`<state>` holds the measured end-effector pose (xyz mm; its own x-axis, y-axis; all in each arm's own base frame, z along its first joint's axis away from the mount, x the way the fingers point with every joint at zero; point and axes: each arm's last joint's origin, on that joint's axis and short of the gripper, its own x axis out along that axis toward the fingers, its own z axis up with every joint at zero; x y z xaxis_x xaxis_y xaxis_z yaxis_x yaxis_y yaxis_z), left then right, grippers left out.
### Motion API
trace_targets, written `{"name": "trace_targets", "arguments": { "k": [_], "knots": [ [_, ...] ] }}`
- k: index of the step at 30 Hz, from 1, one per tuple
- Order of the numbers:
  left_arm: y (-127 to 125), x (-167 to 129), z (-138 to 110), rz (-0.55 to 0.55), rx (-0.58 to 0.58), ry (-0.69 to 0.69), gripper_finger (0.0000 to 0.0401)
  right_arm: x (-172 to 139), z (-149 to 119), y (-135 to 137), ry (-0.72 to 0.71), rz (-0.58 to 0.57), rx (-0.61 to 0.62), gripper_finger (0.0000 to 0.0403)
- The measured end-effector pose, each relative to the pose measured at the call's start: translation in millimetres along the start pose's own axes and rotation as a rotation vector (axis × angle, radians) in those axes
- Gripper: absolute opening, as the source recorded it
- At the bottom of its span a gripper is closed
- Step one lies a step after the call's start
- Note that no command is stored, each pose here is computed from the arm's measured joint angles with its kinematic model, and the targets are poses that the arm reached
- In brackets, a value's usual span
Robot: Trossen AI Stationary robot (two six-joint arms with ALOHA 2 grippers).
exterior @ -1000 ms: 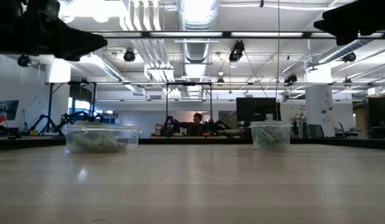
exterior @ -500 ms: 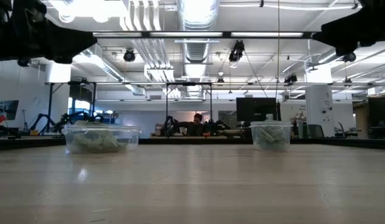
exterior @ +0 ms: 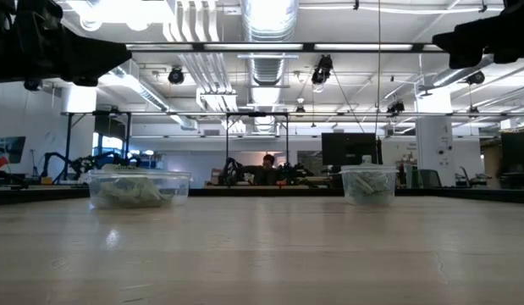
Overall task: Pick and place Stevia / Truvia into bins
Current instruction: Return to Home Position
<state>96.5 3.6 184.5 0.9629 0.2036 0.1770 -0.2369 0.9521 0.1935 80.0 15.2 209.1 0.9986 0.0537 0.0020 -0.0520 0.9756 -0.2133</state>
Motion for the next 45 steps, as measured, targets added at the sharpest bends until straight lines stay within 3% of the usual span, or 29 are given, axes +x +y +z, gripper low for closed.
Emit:
{"name": "trace_targets", "arguments": {
  "k": [12,19,23,37,45],
  "knots": [
    [0.1,0.0,0.1,0.001,0.007,-0.001,0.0146,3.3,-5.8,-8.5,-0.011,0.001,-0.011,0.0198],
    [-1.1,0.0,-4.8,-0.009,0.002,0.041,0.0146,9.6,-30.3,-13.5,0.061,-0.085,0.063,0.0199],
    [-2.2,-0.3,-9.4,-0.018,-0.018,0.086,0.0146,12.7,-40.6,-14.5,0.047,-0.068,0.094,0.0199],
    [-3.6,-0.9,-15.4,-0.032,-0.042,0.145,0.0146,12.1,-42.1,-21.4,0.017,-0.054,0.118,0.0199],
    [-7.7,1.0,-20.5,-0.118,-0.069,0.192,0.0146,13.2,-43.2,-21.2,0.030,-0.044,0.126,0.0199]
  ]
}}
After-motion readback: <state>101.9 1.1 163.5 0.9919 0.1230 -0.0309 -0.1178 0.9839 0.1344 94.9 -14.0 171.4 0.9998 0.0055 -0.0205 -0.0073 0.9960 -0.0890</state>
